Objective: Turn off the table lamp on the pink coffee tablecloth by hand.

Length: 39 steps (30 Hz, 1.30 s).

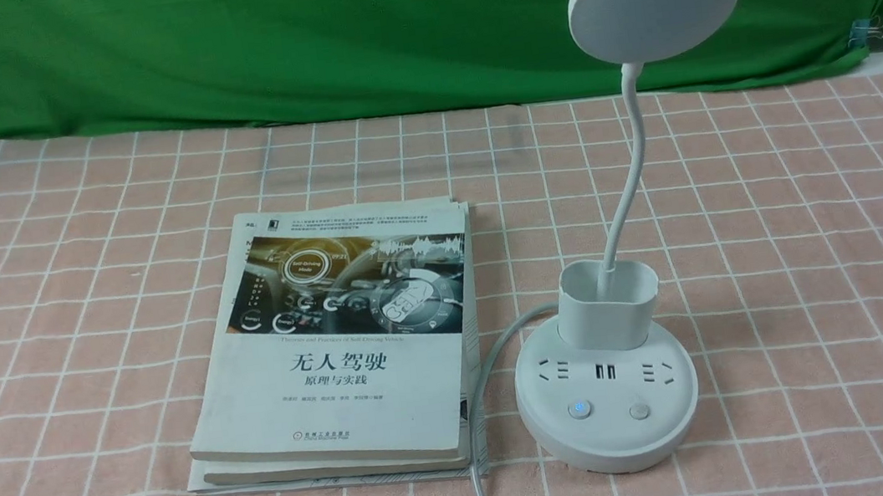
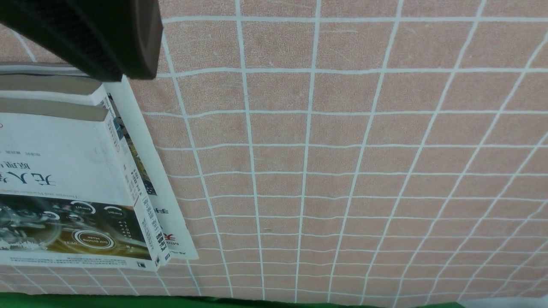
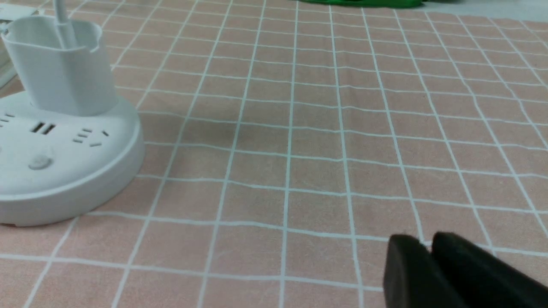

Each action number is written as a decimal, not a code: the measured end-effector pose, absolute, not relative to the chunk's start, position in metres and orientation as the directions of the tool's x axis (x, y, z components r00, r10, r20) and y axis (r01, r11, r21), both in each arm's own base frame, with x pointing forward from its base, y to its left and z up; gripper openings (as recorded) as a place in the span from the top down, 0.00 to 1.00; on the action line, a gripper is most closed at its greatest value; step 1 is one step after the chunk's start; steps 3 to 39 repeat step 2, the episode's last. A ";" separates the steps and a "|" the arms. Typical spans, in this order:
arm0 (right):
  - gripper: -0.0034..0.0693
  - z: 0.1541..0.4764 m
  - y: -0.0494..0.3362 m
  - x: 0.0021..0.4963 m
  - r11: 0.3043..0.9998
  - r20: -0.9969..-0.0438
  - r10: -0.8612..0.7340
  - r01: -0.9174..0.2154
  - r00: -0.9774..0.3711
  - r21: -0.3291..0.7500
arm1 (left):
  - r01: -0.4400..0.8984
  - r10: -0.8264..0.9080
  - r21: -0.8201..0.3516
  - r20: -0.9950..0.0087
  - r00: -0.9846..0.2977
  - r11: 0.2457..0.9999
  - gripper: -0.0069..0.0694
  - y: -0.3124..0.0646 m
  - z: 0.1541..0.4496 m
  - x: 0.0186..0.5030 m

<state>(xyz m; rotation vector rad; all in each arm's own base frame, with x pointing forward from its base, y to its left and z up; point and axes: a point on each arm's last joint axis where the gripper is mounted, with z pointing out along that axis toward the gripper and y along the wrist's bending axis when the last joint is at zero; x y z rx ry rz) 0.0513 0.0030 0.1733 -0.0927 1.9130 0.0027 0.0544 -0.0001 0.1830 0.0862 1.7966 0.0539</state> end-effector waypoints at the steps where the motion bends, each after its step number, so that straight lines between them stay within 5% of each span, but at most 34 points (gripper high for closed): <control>1: 0.76 0.173 0.003 0.051 0.997 -0.940 -0.062 -0.066 -0.335 -0.043 | 0.029 0.088 0.083 -0.971 -0.224 0.996 0.90 0.000 0.183 0.054; 39: 0.75 0.173 0.003 0.051 0.997 -0.940 -0.062 -0.066 -0.335 -0.043 | 0.029 0.088 0.083 -0.971 -0.224 0.996 0.90 0.000 0.183 0.054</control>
